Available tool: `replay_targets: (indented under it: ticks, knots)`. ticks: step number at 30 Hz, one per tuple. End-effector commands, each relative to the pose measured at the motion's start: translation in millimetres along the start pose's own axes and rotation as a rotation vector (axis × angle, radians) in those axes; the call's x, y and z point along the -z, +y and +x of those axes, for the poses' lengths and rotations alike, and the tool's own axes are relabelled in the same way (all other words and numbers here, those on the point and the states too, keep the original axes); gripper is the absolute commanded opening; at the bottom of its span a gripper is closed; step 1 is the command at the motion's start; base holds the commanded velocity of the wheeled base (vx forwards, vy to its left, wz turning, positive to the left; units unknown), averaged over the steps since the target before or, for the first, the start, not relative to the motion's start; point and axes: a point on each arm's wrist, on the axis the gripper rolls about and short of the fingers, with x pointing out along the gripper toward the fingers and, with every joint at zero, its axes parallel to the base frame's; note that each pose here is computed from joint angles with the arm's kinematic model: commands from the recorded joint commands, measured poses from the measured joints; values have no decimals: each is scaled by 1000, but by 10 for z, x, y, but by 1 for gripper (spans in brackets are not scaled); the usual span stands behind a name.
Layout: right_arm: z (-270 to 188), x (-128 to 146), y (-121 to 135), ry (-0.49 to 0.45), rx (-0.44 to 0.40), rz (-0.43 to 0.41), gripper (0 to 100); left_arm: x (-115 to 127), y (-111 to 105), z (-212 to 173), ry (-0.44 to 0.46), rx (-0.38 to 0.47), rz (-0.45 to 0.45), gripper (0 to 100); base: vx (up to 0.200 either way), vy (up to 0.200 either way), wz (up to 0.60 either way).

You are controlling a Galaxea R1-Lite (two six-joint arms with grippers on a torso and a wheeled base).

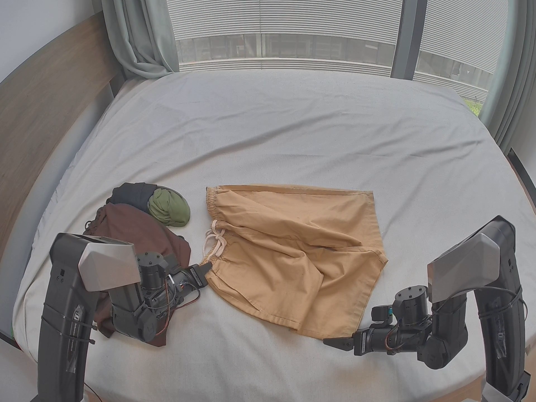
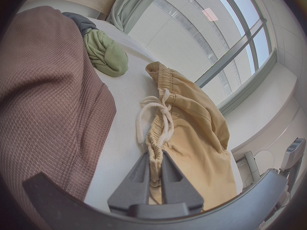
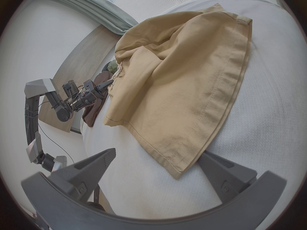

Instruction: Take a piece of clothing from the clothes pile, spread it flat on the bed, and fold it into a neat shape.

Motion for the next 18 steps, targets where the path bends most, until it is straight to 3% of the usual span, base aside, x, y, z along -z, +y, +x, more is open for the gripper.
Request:
replay_targets:
  ticks: [1, 18]
  knots:
    - [9, 20, -8, 9, 2, 3, 0, 4, 4, 1, 1, 0, -1, 0, 0, 0, 0]
    - [8, 16, -13, 2, 14, 4, 0, 10, 7, -1, 2, -1, -1, 0, 0, 0, 0]
